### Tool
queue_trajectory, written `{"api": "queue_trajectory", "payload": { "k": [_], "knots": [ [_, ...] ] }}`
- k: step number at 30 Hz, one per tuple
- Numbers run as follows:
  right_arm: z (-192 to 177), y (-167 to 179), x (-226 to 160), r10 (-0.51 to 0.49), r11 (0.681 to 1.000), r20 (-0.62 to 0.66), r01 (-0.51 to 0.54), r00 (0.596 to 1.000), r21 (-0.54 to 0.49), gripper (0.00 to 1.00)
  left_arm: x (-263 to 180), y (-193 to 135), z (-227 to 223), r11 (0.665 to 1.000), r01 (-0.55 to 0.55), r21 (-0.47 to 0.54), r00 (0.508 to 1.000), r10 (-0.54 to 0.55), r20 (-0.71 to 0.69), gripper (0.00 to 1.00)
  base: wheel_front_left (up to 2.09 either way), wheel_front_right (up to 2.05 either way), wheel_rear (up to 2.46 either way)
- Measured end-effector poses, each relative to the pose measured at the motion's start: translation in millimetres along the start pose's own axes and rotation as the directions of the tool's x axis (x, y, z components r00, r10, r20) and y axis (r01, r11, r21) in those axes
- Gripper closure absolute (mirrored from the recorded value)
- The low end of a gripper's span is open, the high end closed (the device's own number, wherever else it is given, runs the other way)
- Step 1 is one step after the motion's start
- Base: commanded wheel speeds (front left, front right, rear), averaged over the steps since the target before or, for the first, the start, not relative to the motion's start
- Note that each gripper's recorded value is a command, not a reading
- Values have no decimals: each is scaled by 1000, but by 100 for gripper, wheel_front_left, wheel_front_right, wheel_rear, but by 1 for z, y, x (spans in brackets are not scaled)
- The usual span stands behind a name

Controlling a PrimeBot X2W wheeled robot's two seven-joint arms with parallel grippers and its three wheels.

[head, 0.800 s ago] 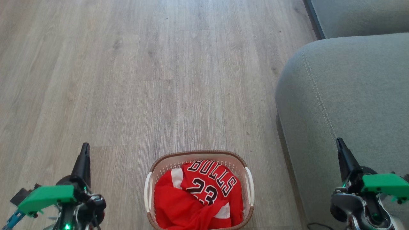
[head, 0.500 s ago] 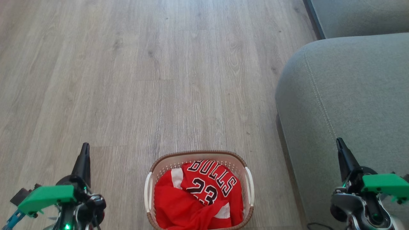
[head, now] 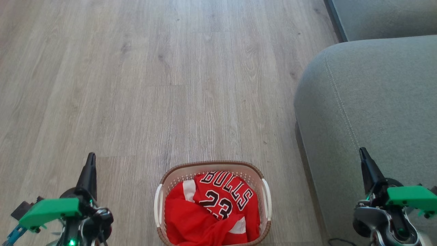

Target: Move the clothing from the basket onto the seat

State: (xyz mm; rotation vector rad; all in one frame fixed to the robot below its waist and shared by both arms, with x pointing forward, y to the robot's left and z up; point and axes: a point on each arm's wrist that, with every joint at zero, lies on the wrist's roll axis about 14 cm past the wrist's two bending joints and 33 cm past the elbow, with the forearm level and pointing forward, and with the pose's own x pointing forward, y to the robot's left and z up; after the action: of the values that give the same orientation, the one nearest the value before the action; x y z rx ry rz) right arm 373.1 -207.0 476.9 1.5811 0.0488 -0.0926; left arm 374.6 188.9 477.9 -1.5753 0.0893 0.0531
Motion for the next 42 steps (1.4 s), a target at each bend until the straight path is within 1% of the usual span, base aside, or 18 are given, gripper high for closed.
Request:
{"api": "queue_trajectory", "payload": {
  "k": [29,30,32,37,39,42],
  "knots": [
    [0,0,0,0,1000,0,0,1000,0,100,0,0,0,1000,0,0,1000,0,0,100,0,0,0],
    [0,-2,0,-6,1000,0,6,1000,1,0,0,2,0,1000,-5,-1,1000,5,0,0,0,0,0],
    [-1,-8,-2,-23,1000,-1,23,1000,3,0,-2,7,0,1000,-22,-2,1000,22,0,0,0,0,0],
    [-4,-52,-23,-155,988,-2,155,988,20,0,-24,53,-2,987,-156,-22,988,157,5,0,0,0,0],
    [-4,-56,-27,-167,986,0,167,986,20,0,-28,58,-3,985,-172,-25,985,172,8,0,0,0,0],
    [-5,-53,-25,-158,987,1,158,987,17,0,-27,54,-2,987,-161,-20,987,161,13,0,0,0,0]
  ]
}}
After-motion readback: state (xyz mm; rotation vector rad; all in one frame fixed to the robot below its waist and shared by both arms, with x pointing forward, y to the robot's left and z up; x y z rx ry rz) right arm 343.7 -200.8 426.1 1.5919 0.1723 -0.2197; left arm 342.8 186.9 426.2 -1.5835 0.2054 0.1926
